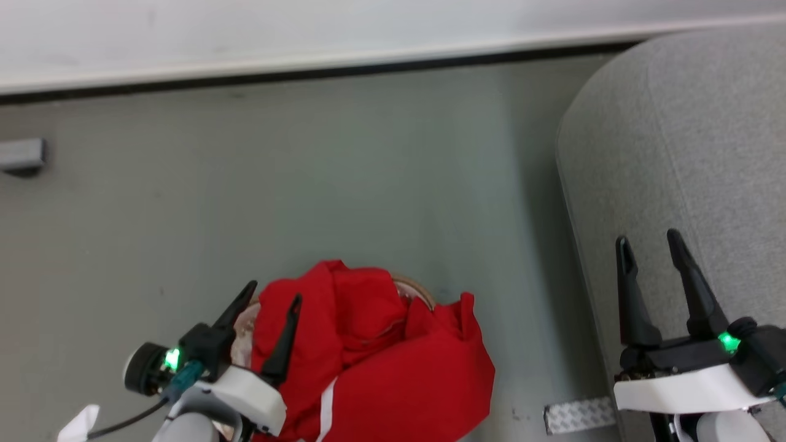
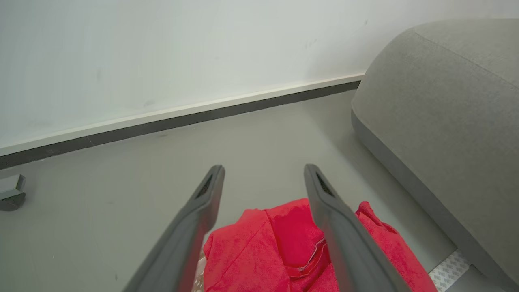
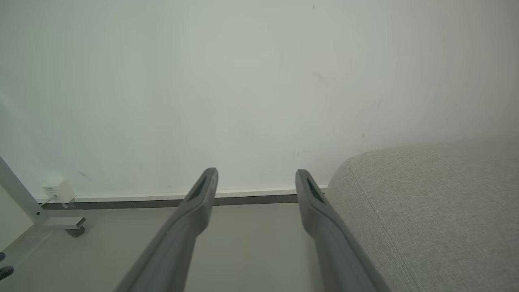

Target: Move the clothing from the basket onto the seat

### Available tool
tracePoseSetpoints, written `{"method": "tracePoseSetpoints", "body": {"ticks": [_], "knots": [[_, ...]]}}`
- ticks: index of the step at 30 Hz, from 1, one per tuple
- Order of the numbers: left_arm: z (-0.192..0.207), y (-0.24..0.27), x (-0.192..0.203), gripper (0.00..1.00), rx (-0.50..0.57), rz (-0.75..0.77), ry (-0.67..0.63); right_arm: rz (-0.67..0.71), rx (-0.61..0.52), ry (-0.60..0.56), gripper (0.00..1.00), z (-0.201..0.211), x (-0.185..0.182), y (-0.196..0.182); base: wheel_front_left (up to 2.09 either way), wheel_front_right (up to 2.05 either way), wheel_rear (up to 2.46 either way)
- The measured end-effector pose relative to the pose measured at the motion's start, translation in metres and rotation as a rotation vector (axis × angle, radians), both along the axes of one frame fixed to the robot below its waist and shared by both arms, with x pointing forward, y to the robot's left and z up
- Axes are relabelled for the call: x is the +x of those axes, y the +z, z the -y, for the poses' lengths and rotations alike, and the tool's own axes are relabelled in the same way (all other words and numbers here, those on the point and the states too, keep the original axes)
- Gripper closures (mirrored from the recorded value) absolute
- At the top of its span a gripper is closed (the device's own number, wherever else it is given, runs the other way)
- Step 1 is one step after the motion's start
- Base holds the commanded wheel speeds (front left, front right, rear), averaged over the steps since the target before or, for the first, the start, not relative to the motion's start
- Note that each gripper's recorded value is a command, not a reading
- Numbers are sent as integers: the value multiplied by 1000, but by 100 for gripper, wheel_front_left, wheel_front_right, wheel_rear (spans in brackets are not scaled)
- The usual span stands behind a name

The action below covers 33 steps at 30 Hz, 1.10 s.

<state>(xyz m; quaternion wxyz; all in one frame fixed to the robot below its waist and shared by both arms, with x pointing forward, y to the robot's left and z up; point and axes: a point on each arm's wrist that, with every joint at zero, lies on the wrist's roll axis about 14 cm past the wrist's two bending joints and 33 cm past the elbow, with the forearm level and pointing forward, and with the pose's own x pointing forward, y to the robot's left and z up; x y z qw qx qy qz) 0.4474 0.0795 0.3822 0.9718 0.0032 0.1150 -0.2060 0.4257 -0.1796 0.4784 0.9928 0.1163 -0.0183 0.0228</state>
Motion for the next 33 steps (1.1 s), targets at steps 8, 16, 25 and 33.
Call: {"method": "tracePoseSetpoints", "body": {"ticks": [8, 16, 25, 33], "knots": [[25, -78, 2, 0, 101, -172, -156, -38, -11, -28, 0, 13, 26, -24, 0, 0, 0], [43, -146, -14, 0, 171, -354, -298, -67, -39, -79, 0, 34, 37, -40, 0, 0, 0], [39, -214, -26, 0, 332, -522, -447, -101, -51, -107, 0, 48, 50, -62, 0, 0, 0], [33, -262, -49, 0, 498, -659, -591, -148, -48, -126, 0, 56, 54, -85, 0, 0, 0]]}}
